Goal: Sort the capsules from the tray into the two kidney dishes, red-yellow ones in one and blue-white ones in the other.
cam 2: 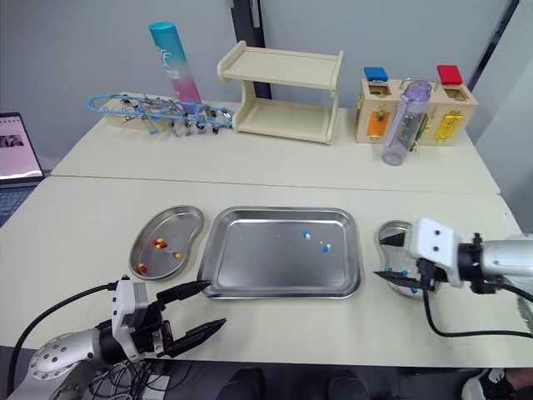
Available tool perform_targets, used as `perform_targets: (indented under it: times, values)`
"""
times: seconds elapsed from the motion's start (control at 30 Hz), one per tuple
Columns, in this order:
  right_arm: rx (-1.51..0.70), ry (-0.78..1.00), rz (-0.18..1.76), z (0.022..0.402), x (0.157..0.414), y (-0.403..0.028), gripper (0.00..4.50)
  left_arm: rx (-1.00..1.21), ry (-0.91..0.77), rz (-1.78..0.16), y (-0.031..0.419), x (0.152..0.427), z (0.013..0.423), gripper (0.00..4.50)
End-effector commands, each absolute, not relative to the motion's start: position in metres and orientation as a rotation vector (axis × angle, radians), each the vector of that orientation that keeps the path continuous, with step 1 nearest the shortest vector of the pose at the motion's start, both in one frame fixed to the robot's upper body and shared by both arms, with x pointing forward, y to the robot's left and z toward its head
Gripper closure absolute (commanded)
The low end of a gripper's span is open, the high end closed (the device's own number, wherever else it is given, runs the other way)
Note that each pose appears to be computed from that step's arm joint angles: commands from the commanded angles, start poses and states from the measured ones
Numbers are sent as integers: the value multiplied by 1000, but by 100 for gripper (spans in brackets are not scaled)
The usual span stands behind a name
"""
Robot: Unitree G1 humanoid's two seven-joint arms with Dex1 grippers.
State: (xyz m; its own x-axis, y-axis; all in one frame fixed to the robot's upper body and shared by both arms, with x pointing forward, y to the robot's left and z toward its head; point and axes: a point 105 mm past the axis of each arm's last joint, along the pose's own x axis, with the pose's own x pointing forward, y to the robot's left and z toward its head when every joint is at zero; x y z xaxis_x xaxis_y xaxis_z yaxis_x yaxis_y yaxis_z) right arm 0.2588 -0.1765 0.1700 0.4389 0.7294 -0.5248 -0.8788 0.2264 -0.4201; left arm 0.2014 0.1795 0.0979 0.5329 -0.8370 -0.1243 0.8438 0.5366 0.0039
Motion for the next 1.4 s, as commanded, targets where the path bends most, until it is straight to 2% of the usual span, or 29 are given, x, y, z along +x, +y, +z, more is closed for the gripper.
perform_targets:
  times: [0.03, 0.23, 0.47, 0.7, 0.97, 1.07, 1.33, 1.37, 1.4]
  values:
    - [-817, 204, 1177, 163, 275, -155, 158, 90, 73, -1029, 175, 202, 103, 0]
    - [-945, 204, 1250, 147, 315, -122, 158, 99, 70, -1041, 173, 207, 104, 0]
    - [-1002, 267, 1319, 134, 343, -103, 158, 101, 75, -1058, 171, 209, 105, 0]
    - [-1013, 340, 1355, 123, 358, -99, 158, 104, 81, -1054, 171, 208, 102, 0]
    - [-996, 370, 1384, 116, 361, -94, 158, 109, 94, -1049, 175, 205, 96, 0]
    - [-991, 391, 1381, 113, 363, -95, 220, 110, 99, -1050, 176, 205, 94, 0]
    - [-946, 473, 1366, 108, 365, -98, 430, 116, 97, -1062, 176, 206, 90, 0]
    - [-940, 466, 1369, 110, 365, -97, 448, 118, 97, -1062, 176, 206, 90, 0]
    - [-933, 456, 1373, 111, 364, -95, 448, 119, 97, -1063, 177, 206, 89, 0]
